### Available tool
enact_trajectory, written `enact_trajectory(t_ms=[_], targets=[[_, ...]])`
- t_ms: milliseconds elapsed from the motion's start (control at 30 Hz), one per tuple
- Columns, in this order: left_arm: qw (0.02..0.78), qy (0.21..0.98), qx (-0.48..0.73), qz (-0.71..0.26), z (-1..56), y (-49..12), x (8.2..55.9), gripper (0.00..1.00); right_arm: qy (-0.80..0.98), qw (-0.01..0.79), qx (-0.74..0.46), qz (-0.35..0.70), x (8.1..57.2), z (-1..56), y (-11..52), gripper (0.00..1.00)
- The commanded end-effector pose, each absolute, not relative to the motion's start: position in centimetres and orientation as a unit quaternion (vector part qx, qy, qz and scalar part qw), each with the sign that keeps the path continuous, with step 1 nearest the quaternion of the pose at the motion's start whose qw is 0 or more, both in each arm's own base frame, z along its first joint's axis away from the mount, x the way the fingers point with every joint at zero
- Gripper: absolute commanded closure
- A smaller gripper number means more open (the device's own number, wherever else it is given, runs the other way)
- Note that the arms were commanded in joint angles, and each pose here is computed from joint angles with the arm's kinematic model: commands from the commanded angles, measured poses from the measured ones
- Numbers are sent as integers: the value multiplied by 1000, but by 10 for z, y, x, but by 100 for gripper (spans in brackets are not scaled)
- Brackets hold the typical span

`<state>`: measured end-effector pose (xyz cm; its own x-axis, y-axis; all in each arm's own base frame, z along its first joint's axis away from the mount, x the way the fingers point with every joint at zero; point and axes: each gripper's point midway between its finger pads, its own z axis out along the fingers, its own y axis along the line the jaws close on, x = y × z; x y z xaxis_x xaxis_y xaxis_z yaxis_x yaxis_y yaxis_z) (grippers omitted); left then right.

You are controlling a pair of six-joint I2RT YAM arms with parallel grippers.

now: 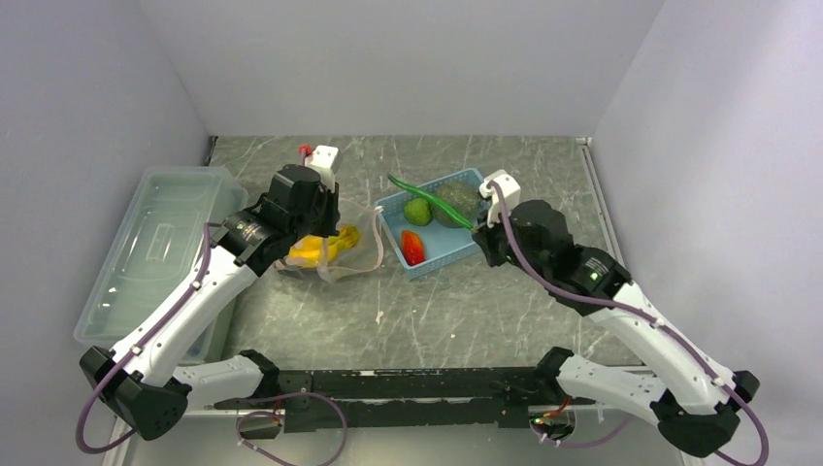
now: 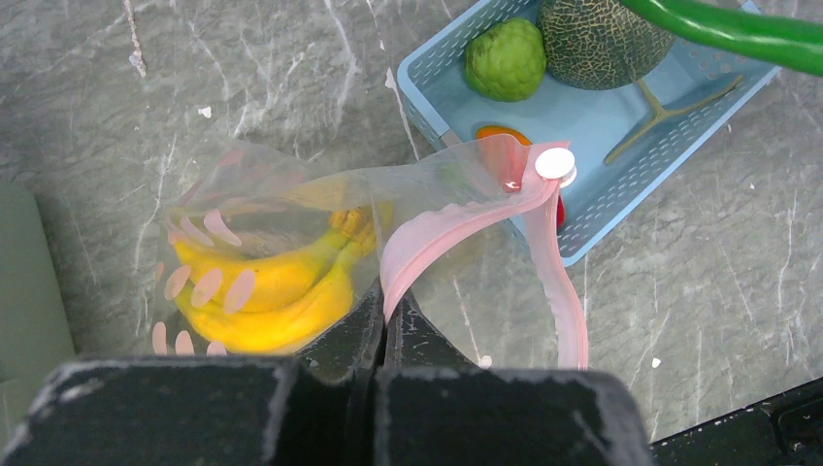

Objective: Place the food in the zip-top bag and seal the zipper
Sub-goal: Place the fake vegetable in the zipper food storage bag.

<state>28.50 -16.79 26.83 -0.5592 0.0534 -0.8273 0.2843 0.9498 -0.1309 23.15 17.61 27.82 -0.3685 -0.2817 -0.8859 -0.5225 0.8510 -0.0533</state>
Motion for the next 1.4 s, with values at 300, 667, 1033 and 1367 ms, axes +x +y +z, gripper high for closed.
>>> enact_trajectory(t_ms=[300,667,1033,1367], targets=[[481,866,85,-106,277,-160,294,100,778,454,-355,253,152,314,186,100],[490,861,84,-109,283,-158,291,100,776,392,-409,279,142,302,208,100],[486,861,91,-116,283,-162,291,100,779,365,-447,246,162,291,250,100],[480,863,96,-123,281,-165,290,100,769,348,-495,207,178,271,296,100]])
